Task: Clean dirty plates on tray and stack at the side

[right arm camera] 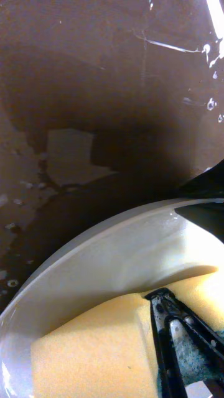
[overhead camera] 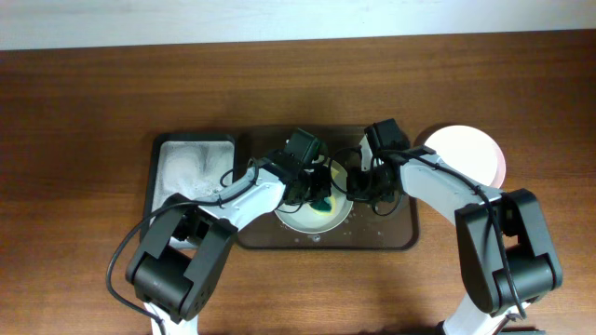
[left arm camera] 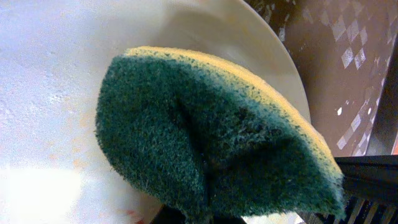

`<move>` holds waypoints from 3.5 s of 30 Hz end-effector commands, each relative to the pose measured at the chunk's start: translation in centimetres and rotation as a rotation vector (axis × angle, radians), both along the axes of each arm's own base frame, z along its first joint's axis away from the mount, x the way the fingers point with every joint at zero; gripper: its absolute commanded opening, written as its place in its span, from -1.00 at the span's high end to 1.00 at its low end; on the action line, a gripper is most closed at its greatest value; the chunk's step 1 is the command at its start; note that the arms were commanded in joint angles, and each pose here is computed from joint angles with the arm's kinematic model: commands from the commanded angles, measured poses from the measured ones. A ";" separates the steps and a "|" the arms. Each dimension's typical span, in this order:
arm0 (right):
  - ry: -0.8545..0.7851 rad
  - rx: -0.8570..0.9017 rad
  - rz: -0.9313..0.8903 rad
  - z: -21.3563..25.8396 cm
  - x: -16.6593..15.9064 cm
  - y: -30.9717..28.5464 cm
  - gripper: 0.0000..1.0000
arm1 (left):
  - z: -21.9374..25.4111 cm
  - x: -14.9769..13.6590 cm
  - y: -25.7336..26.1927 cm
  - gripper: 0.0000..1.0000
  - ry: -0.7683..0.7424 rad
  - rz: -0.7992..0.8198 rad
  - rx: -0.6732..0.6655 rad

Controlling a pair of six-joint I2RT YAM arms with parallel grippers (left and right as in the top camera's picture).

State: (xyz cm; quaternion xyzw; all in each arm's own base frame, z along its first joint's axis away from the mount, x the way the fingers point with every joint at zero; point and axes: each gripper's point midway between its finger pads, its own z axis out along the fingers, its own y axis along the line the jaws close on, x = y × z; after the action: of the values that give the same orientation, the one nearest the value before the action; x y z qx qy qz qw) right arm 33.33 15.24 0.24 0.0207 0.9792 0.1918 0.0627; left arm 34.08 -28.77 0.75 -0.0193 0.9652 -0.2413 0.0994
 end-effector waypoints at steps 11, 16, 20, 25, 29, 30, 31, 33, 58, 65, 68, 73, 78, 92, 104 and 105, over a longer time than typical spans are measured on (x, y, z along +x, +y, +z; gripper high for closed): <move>0.004 -0.081 0.009 -1.1 -0.4 -1.0 0.92 | -3.4 0.4 9.3 1.00 0.015 0.099 0.379; 0.006 -0.082 0.009 -1.2 -0.5 -1.0 0.92 | -2.8 -4.7 6.3 1.00 0.215 -0.050 0.223; 0.006 -0.082 0.009 -1.2 -0.5 -1.0 0.92 | -2.1 -5.1 3.0 1.00 0.184 -0.121 0.120; 0.007 -0.082 0.009 -1.2 -0.5 -1.0 0.92 | -1.8 -2.5 1.6 1.00 0.051 -0.079 0.121; 0.007 -0.082 0.009 -1.2 -0.5 -1.0 0.92 | -1.3 -0.2 1.6 0.88 -0.041 -0.012 0.128; 0.007 -0.082 0.009 -1.2 -0.5 -1.0 0.92 | -1.2 0.4 1.6 0.87 -0.063 -0.002 0.129; 0.007 -0.082 0.009 -1.2 -0.5 -1.0 0.92 | -1.1 0.9 1.9 0.88 -0.081 0.012 0.137; 0.008 -0.082 0.009 -1.2 -0.5 -1.0 0.92 | -1.2 1.8 3.1 0.98 -0.115 0.047 0.188; -0.071 -0.086 0.043 1.6 1.2 -0.8 0.92 | 9.0 1.9 13.8 1.00 -0.179 0.141 0.302; -0.223 -0.315 0.028 9.3 3.8 -4.5 0.92 | 7.8 1.3 21.9 1.00 -0.093 0.096 0.430; -0.264 -0.370 0.041 11.2 4.2 -5.4 0.92 | 7.6 1.5 23.6 1.00 -0.092 0.089 0.448; -0.319 -0.555 0.004 14.6 4.7 -8.3 0.92 | 6.4 1.7 26.2 1.00 -0.046 0.151 0.456; -0.392 -0.759 -0.010 17.6 4.9 -9.4 0.92 | 4.4 2.0 26.9 1.00 -0.009 0.135 0.469; -0.645 -1.184 0.024 23.7 4.0 -6.7 0.92 | 1.0 3.1 26.9 -0.53 0.006 0.074 0.485; -0.577 -1.007 -0.266 23.4 4.7 -11.9 0.92 | 6.9 3.6 26.8 -0.87 -0.108 0.152 0.458; -0.565 -0.995 -0.298 23.5 4.8 -13.0 0.92 | 7.1 3.4 26.8 -0.93 -0.107 0.151 0.458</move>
State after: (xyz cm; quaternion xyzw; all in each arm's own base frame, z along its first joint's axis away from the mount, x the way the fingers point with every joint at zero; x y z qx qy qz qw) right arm 37.99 5.14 21.46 -0.0105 0.8819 -0.3431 0.3233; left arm 37.17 -2.14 5.01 -0.0451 0.9895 -0.0068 0.1370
